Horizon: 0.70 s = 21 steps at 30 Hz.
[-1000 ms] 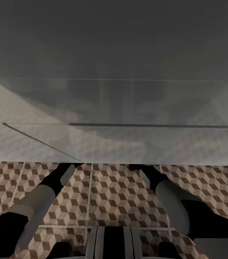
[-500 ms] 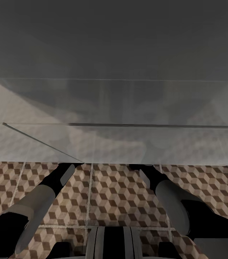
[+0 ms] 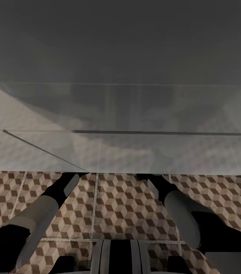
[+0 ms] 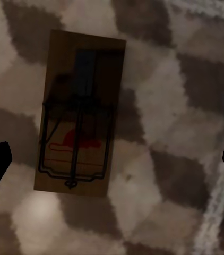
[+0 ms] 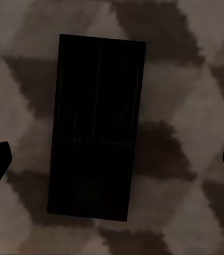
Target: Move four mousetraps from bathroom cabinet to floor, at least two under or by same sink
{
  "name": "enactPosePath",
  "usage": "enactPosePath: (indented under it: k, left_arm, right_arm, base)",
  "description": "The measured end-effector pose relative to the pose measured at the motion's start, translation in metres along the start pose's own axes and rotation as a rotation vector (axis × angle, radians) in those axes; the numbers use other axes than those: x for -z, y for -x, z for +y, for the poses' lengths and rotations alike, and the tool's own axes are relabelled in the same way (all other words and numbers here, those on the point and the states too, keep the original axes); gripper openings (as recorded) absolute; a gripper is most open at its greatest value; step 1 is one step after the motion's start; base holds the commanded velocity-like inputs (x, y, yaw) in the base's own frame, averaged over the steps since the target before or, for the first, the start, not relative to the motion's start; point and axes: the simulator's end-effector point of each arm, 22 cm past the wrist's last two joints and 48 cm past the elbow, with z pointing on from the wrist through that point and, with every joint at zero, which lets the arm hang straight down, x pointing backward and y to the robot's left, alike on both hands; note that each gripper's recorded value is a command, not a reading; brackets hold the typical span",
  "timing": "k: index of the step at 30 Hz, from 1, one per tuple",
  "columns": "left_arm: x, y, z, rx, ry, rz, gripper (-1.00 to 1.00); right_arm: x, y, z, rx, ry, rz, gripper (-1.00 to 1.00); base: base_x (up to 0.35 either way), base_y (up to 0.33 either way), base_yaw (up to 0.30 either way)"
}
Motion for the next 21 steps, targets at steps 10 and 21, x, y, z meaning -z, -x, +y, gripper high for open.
enactPosePath:
  k: [10,21]
  left_arm:
    - [-0.0002,-0.0001,0.0002,0.001,0.000,0.000,1.00]
    - [-0.0003,-0.0005,0.0001,0.002,0.000,0.002,1.00]
  right_arm:
    - [-0.0002,0.0000,0.0000,0.000,0.000,0.000,1.00]
    - [-0.0003,-0.0002,0.0000,0.000,0.000,0.000,1.00]
  base:
    - [-0.076,0.000,0.000]
    - [-0.172,0.000,0.000]
